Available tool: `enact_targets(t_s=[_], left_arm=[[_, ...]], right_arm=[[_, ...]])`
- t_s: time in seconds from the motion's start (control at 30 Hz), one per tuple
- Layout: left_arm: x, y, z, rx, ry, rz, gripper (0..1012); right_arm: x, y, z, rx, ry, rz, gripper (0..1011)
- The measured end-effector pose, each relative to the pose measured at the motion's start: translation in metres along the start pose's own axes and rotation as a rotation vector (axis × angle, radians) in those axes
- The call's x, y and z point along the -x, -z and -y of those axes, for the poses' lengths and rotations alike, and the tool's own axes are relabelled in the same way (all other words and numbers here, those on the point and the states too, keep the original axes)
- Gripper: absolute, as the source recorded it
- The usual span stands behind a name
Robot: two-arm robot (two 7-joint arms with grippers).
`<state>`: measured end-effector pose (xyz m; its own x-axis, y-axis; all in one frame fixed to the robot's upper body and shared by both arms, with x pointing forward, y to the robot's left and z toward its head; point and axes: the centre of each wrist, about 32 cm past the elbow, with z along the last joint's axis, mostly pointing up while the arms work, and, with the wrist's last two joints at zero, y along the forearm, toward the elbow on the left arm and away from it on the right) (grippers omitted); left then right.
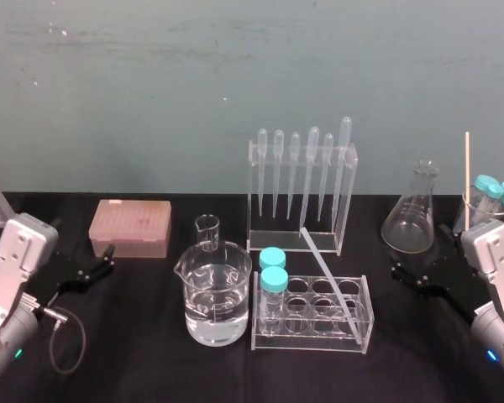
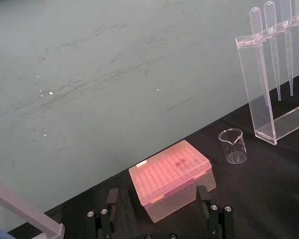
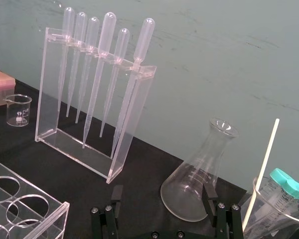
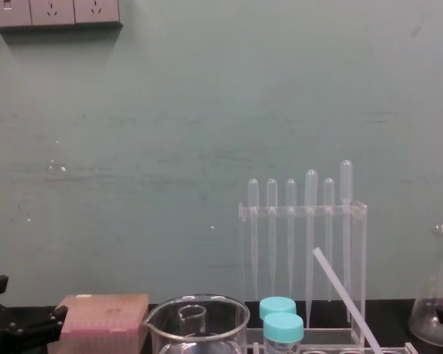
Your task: Pick up the stirring rod with one hand, then place it down.
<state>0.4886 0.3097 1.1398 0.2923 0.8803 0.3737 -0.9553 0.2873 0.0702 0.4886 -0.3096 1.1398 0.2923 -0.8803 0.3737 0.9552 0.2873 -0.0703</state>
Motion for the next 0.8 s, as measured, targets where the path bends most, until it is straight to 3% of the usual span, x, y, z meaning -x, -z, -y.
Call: enact_targets(t_s=[0.8], left_arm=[[0.0,0.0,0.0,0.0,0.0,0.0,1000]], right_arm=[[0.0,0.0,0.0,0.0,0.0,0.0,1003]])
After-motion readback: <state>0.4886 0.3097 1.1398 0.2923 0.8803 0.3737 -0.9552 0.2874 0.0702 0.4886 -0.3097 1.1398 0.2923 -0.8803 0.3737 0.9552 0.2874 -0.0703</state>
